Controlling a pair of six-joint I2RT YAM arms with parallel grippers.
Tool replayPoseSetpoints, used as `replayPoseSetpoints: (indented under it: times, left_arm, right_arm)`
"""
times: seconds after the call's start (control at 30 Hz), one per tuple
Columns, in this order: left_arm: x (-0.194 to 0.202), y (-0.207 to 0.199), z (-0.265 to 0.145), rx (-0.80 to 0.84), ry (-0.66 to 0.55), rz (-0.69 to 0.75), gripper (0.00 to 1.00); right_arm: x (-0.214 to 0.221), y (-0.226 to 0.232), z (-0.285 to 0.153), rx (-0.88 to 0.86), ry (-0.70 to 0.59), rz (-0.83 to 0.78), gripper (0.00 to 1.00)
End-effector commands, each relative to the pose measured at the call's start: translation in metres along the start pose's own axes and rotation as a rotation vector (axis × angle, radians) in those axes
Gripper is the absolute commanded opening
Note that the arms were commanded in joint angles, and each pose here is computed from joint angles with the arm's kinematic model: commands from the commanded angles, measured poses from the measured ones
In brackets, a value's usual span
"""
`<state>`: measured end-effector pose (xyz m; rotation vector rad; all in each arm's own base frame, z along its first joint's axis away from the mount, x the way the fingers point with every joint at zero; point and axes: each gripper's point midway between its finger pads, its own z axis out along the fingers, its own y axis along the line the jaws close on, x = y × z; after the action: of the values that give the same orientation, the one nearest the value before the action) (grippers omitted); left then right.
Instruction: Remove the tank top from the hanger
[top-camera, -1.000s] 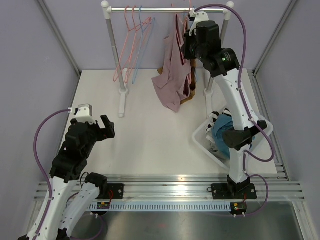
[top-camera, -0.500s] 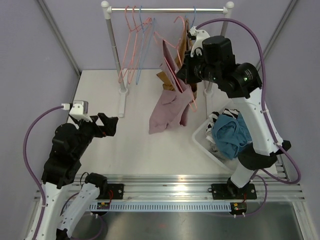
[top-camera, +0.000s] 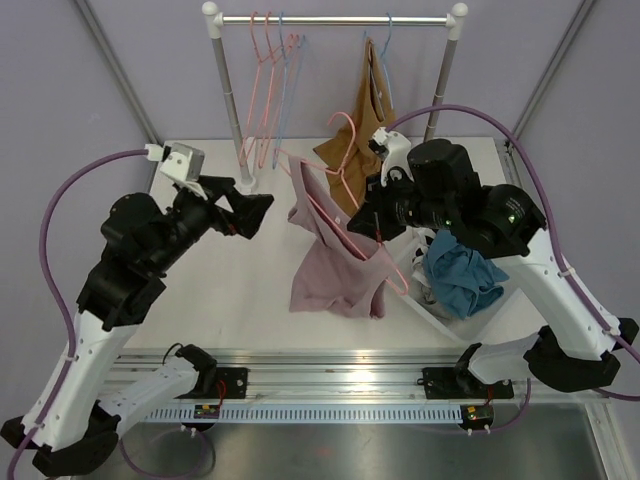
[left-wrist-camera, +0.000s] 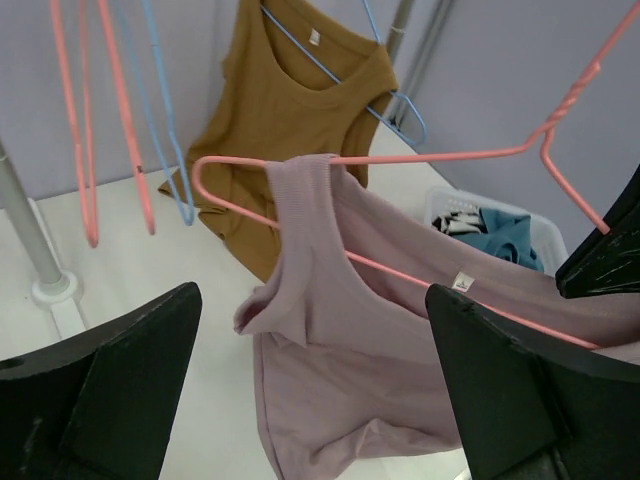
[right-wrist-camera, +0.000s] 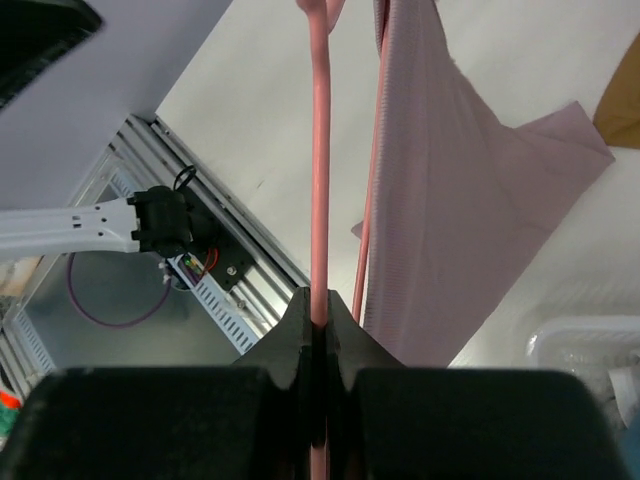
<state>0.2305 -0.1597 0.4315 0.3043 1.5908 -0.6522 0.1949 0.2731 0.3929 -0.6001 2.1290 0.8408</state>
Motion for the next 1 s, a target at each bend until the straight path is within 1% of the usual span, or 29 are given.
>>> replayPoseSetpoints:
  times: [0.0, 0.07, 0.13, 0.23, 0.27, 0.3, 0.47, 0.5, 0.6, 0.73, 0.87, 0.97]
  left_arm:
    - [-0.009, -0.01, 0.018, 0.009, -0.012, 0.092, 0.97]
    - [-0.007, -0.009, 0.024, -0.008, -0.001, 0.094, 0.96]
    - [0.001, -0.011, 0.032, -0.018, 0.017, 0.101, 0.95]
    - [0.011, -0.002, 0.044, -0.078, 0.041, 0.127, 0.89]
    - [0.013, 0.0, 0.045, -0.091, 0.045, 0.131, 0.86]
    - [0.015, 0.004, 0.047, -0.112, 0.051, 0.139, 0.8]
    - [0.019, 0.015, 0.054, -0.169, 0.062, 0.148, 0.69]
    - [0.019, 0.018, 0.055, -0.186, 0.058, 0.153, 0.68]
    - [0.017, 0.014, 0.06, -0.165, 0.054, 0.153, 0.68]
    - [0.019, 0.009, 0.065, -0.142, 0.063, 0.151, 0.69]
    - [0.021, -0.01, 0.06, -0.029, 0.068, 0.145, 0.79]
    - [0.014, -0.016, 0.05, 0.005, 0.034, 0.135, 0.81]
  right_arm:
    - [-0.027, 0.037, -0.014, -0.159, -0.125, -0.017, 0.0]
    - [-0.023, 0.044, -0.015, -0.199, -0.115, -0.021, 0.0]
    - [-0.025, 0.05, -0.023, -0.224, -0.131, -0.027, 0.0]
    - [-0.025, 0.052, -0.029, -0.239, -0.143, -0.03, 0.0]
    - [-0.024, 0.054, -0.032, -0.247, -0.143, -0.032, 0.0]
    - [-0.023, 0.055, -0.033, -0.255, -0.14, -0.036, 0.0]
    - [-0.021, 0.055, -0.039, -0.256, -0.142, -0.037, 0.0]
    - [-0.02, 0.056, -0.041, -0.262, -0.143, -0.036, 0.0]
    - [-0.016, 0.059, -0.045, -0.288, -0.138, -0.036, 0.0]
    - [-0.015, 0.056, -0.043, -0.274, -0.133, -0.039, 0.0]
    - [-0.02, 0.051, -0.041, -0.239, -0.153, -0.038, 0.0]
    - [-0.021, 0.05, -0.037, -0.229, -0.15, -0.038, 0.0]
